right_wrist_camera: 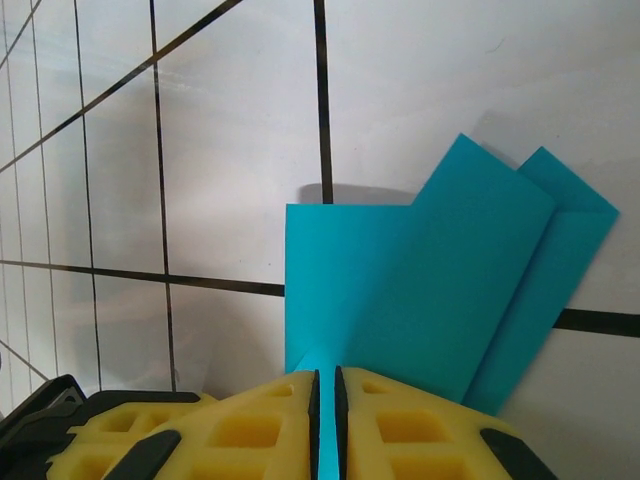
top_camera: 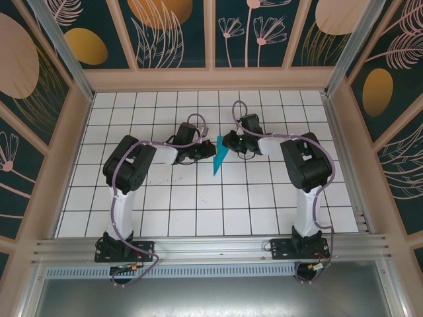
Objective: Fold a paper plane with a square sheet of paper (fold left side to right side)
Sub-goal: Fold the wing for the fifth time at the center of the table.
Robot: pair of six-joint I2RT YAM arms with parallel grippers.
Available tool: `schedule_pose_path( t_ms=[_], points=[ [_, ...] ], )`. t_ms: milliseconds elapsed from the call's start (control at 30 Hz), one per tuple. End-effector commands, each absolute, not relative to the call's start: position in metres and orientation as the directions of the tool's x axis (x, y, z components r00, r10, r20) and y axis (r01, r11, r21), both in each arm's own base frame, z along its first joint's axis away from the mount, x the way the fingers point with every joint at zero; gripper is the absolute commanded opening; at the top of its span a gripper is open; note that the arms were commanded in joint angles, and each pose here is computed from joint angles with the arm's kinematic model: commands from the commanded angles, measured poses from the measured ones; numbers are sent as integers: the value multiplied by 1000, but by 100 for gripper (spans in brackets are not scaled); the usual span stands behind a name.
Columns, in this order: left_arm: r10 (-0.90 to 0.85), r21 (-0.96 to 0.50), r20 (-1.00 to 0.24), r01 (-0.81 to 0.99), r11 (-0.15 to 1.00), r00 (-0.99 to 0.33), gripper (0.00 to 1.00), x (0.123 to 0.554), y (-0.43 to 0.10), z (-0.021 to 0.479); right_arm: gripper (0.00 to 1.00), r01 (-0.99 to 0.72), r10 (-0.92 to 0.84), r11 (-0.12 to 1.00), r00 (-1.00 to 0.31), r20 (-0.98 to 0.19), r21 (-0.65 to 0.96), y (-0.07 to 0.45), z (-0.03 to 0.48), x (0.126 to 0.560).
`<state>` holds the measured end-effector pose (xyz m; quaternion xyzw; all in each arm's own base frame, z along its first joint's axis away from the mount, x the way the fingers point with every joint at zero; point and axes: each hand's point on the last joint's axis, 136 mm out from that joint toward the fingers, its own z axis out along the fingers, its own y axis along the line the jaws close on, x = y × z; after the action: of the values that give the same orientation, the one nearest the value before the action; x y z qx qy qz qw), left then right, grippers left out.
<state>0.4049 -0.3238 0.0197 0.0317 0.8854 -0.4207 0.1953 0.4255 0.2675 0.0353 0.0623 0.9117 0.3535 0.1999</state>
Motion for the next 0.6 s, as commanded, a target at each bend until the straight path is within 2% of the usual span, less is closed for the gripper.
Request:
schedule_pose_path(
  t_ms=[0, 333, 467, 567],
  points=[
    [-120, -640, -378, 166, 750, -918, 0, 414, -302, -21, 16, -18, 226, 782, -923, -310, 624, 265, 19, 422],
    [-124, -644, -374, 161, 748, -919, 0, 415, -302, -21, 16, 44, 231, 823, -937, -263, 566, 252, -4, 411],
    [-133, -662, -387, 174, 729, -913, 0, 416, -305, -7, 15, 77, 235, 843, -943, -235, 532, 245, -16, 404],
    [-146, -650, -424, 188, 736, -894, 8, 420, -302, 14, 14, 95, 234, 857, -947, -219, 506, 239, -24, 399]
  ],
)
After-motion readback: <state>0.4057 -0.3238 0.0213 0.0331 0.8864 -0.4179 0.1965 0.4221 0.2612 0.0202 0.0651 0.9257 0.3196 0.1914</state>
